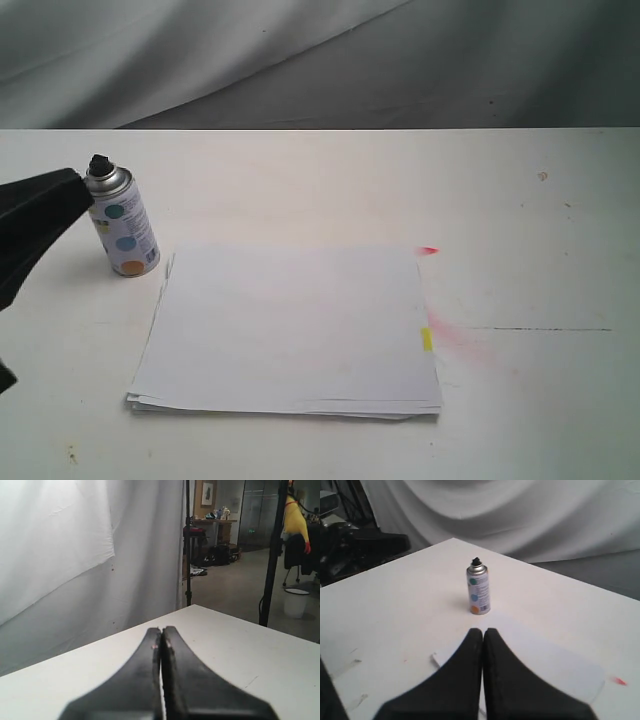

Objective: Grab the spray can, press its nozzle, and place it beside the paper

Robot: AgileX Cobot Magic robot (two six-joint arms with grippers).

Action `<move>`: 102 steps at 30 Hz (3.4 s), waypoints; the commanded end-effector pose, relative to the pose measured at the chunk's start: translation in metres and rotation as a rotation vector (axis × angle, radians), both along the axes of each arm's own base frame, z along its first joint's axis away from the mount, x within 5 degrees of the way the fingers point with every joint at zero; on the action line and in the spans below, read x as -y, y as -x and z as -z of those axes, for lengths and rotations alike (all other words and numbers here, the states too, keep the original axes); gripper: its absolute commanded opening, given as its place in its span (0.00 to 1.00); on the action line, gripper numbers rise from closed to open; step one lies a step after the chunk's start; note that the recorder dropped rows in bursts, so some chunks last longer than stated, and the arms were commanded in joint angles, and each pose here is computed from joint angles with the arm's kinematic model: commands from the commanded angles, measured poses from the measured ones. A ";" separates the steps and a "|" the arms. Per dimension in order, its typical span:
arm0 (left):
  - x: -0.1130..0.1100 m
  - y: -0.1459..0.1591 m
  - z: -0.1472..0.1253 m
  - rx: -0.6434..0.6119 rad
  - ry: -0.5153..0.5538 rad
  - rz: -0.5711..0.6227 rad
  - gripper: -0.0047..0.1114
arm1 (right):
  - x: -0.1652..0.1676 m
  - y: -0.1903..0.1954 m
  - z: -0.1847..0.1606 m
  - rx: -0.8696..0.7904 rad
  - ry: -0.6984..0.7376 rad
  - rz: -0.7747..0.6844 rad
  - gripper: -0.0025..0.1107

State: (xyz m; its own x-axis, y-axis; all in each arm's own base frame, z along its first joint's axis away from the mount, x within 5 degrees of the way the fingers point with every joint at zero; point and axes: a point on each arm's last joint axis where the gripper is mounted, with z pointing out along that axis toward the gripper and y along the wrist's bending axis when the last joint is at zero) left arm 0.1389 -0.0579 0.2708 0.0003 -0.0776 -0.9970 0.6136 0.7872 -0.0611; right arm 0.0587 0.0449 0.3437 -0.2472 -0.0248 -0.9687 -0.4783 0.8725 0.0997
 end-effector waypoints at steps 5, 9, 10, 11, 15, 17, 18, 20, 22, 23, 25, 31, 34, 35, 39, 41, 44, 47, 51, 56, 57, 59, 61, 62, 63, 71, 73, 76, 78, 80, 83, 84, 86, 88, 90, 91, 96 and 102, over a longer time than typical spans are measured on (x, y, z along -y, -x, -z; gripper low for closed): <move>0.000 0.002 0.007 -0.002 0.003 -0.007 0.04 | 0.019 -0.031 0.067 0.092 -0.067 0.243 0.02; -0.001 0.002 0.008 -0.004 -0.006 -0.015 0.04 | 0.024 -0.032 0.080 0.084 -0.035 0.286 0.02; -0.001 0.001 0.008 -0.009 -0.010 -0.022 0.04 | 0.024 -0.033 0.082 0.081 -0.034 0.295 0.02; -0.002 0.001 0.009 -0.015 -0.014 -0.029 0.04 | 0.025 -0.033 0.085 0.074 -0.032 0.302 0.02; -0.003 0.000 0.010 -0.034 -0.015 -0.046 0.04 | 0.029 -0.033 0.095 0.057 -0.028 0.343 0.02; -0.003 0.000 0.010 -0.034 -0.015 -0.046 0.04 | 0.031 -0.034 0.100 0.051 -0.023 0.372 0.02; -0.003 0.000 0.010 -0.034 -0.015 -0.046 0.04 | 0.033 -0.034 0.104 0.047 -0.020 0.387 0.02; -0.003 0.000 0.010 -0.034 -0.015 -0.046 0.04 | 0.036 -0.034 0.110 0.040 -0.013 0.423 0.02; -0.003 0.000 0.011 -0.035 -0.016 -0.048 0.04 | 0.039 -0.033 0.118 0.029 -0.005 0.457 0.02; -0.003 0.000 0.011 -0.035 -0.019 -0.049 0.04 | 0.040 -0.033 0.121 0.023 -0.001 0.467 0.02; -0.003 0.000 0.011 -0.034 -0.029 -0.045 0.04 | 0.042 -0.033 0.126 0.017 0.004 0.488 0.02; -0.001 0.004 0.021 0.010 -0.149 -0.023 0.04 | 0.041 -0.031 0.134 -0.009 0.005 0.486 0.02; -0.002 0.007 0.030 0.000 -0.167 -0.030 0.04 | 0.041 -0.030 0.140 -0.026 0.009 0.486 0.02; -0.003 0.008 0.033 -0.013 -0.155 -0.039 0.04 | 0.041 -0.030 0.141 -0.029 0.010 0.486 0.02; -0.006 0.014 0.050 -0.084 -0.088 -0.081 0.04 | 0.040 -0.029 0.146 -0.046 0.011 0.475 0.02; -0.007 0.017 0.057 -0.094 -0.103 -0.090 0.04 | 0.040 -0.029 0.146 -0.051 0.010 0.466 0.02; -0.008 0.021 0.066 -0.109 -0.121 -0.097 0.04 | 0.040 -0.029 0.146 -0.051 0.010 0.466 0.02; -0.008 0.024 0.071 -0.118 -0.132 -0.095 0.04 | 0.040 -0.029 0.146 -0.051 0.010 0.466 0.02; -0.012 0.025 0.075 -0.136 -0.088 -0.141 0.04 | 0.040 -0.029 0.146 -0.051 0.010 0.466 0.02; -0.017 0.023 0.076 -0.177 -0.033 -0.202 0.04 | 0.040 -0.029 0.146 -0.051 0.010 0.466 0.02; -0.016 0.023 0.077 -0.178 -0.032 -0.201 0.04 | 0.040 -0.029 0.146 -0.051 0.010 0.466 0.02; -0.016 0.024 0.076 -0.168 -0.043 -0.193 0.04 | 0.040 -0.029 0.146 -0.051 0.010 0.466 0.02; -0.016 0.024 0.076 -0.168 -0.043 -0.193 0.04 | 0.040 -0.029 0.146 -0.051 0.010 0.466 0.02; -0.016 0.024 0.076 -0.168 -0.043 -0.193 0.04 | 0.040 -0.029 0.146 -0.051 0.010 0.466 0.02; -0.016 0.024 0.076 -0.168 -0.043 -0.193 0.04 | 0.040 -0.029 0.146 -0.051 0.010 0.466 0.02; -0.016 0.024 0.076 -0.168 -0.043 -0.193 0.04 | 0.040 -0.029 0.146 -0.047 0.009 0.466 0.02; -0.016 0.024 0.076 -0.168 -0.043 -0.193 0.04 | 0.040 -0.029 0.146 -0.047 0.009 0.466 0.02; -0.016 0.024 0.076 -0.168 -0.043 -0.193 0.04 | 0.042 -0.029 0.145 -0.035 0.032 0.482 0.02; -0.016 0.024 0.076 -0.168 -0.043 -0.193 0.04 | 0.045 -0.029 0.144 -0.031 0.009 0.530 0.02; -0.016 0.024 0.076 -0.168 -0.043 -0.193 0.04 | 0.049 -0.027 0.142 -0.017 -0.060 0.587 0.02; -0.016 0.024 0.076 -0.168 -0.043 -0.193 0.04 | 0.053 -0.020 0.136 0.048 -0.122 0.657 0.02; -0.016 0.024 0.076 -0.167 -0.044 -0.193 0.04 | 0.053 -0.017 0.134 0.077 -0.127 0.666 0.02; -0.016 0.024 0.076 -0.167 -0.044 -0.193 0.04 | 0.053 -0.012 0.130 0.131 -0.129 0.689 0.02; -0.016 0.024 0.076 -0.167 -0.044 -0.193 0.04 | 0.053 -0.009 0.128 0.172 -0.102 0.695 0.02; -0.016 0.024 0.076 -0.167 -0.044 -0.193 0.04 | 0.054 -0.007 0.126 0.201 -0.084 0.704 0.02; -0.016 0.024 0.076 -0.167 -0.044 -0.193 0.04 | 0.055 -0.006 0.125 0.213 -0.086 0.715 0.02; -0.016 0.024 0.076 -0.167 -0.044 -0.193 0.04 | 0.058 -0.005 0.124 0.227 -0.079 0.745 0.02; -0.016 0.024 0.076 -0.167 -0.044 -0.193 0.04 | 0.062 -0.004 0.125 0.237 -0.068 0.791 0.02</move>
State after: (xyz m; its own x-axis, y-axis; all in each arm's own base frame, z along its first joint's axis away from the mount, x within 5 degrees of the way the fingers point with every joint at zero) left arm 0.1160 -0.0421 0.1954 -0.1528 -0.0429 -0.9873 0.4388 0.8923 -0.1067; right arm 0.0630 -0.0158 0.2219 0.0508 0.1647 -0.9850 0.2433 0.9545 0.1722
